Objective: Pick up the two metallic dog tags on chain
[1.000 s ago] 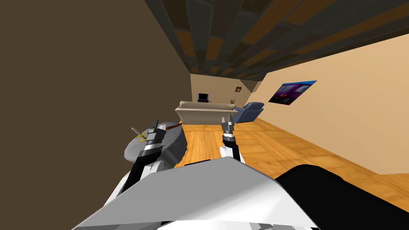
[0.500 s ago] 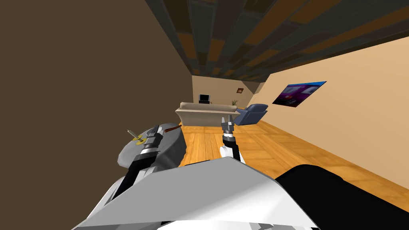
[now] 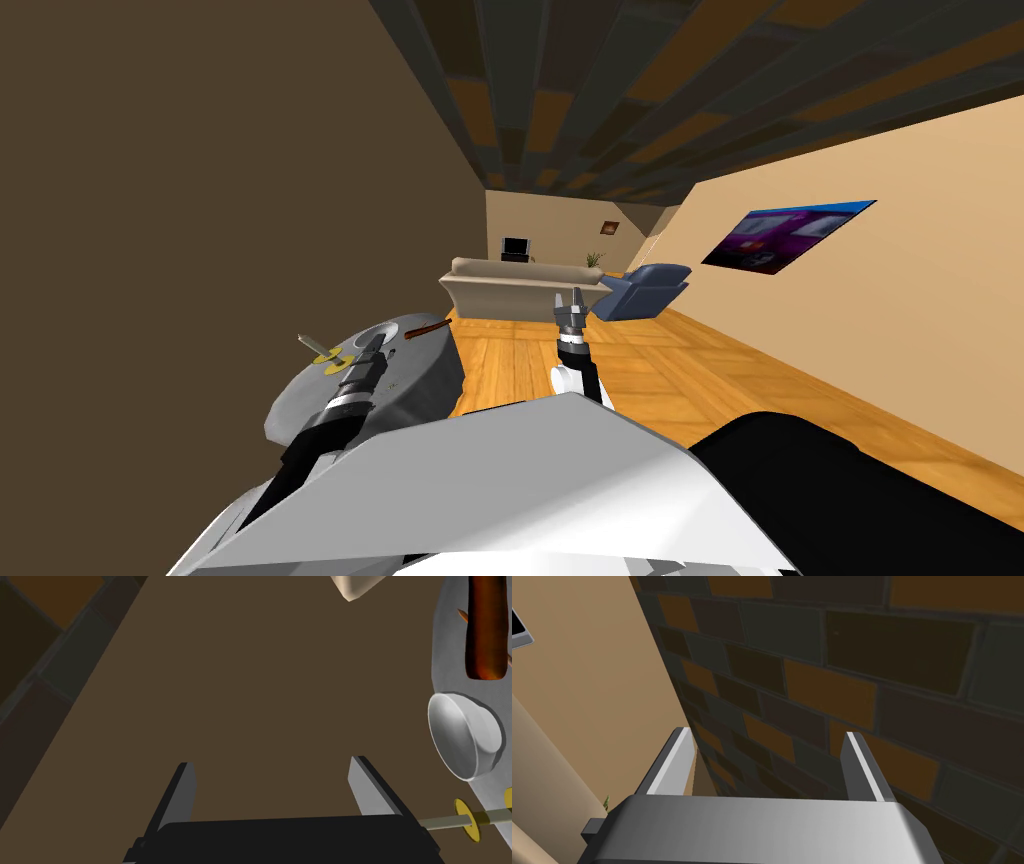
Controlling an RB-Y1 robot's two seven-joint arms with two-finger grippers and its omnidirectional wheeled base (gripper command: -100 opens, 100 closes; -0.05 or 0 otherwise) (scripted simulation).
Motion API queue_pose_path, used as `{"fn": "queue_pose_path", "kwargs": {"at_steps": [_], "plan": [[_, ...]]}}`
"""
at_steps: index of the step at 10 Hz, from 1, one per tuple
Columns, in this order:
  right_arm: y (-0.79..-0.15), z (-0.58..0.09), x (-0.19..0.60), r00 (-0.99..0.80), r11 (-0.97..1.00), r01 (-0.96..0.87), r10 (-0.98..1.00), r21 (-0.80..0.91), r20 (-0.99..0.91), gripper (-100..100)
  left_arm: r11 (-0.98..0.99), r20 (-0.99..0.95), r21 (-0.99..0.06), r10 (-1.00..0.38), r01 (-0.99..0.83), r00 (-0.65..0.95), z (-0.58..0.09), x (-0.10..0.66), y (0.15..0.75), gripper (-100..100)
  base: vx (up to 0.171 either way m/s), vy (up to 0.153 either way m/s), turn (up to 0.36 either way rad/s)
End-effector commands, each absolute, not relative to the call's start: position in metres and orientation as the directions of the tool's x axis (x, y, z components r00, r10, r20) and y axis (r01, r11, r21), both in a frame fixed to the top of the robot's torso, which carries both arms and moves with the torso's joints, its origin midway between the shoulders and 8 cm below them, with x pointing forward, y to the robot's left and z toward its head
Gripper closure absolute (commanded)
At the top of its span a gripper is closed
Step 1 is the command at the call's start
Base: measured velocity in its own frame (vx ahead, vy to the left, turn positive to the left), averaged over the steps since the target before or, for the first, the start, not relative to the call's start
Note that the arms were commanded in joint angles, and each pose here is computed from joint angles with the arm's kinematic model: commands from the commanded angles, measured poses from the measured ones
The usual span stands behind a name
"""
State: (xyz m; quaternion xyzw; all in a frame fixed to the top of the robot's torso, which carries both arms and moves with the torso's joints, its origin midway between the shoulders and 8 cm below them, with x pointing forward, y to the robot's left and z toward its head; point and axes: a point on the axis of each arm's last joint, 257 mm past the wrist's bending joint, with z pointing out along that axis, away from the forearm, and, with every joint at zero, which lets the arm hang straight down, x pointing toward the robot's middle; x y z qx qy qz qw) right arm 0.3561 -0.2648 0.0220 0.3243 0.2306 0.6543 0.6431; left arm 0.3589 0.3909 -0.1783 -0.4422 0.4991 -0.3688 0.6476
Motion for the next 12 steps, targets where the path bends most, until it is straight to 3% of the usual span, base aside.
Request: {"fn": "queue_pose_path", "kwargs": {"at_steps": [1, 9, 12], "plan": [[-0.265, 0.022, 0.356, 0.037, -0.067, -0.692, 0.991, 0.719, 0.128, 0, 0.351, -0.357, -0.934, -0.9, -0.073, 0.251, -0.211, 0.346, 0.419, -100, 0.217, -0.13, 0.107], [-0.265, 0.022, 0.356, 0.037, -0.067, -0.692, 0.991, 0.719, 0.128, 0, 0.266, -0.45, -0.844, -0.824, -0.466, 0.344, -0.312, 0.248, 0.538, -100, 0.184, -0.075, 0.094], [-0.265, 0.022, 0.356, 0.037, -0.066, -0.692, 0.991, 0.719, 0.128, 0, 0.23, -0.458, -0.822, -0.81, -0.521, 0.365, -0.326, 0.226, 0.557, -100, 0.162, -0.066, 0.063]]}}
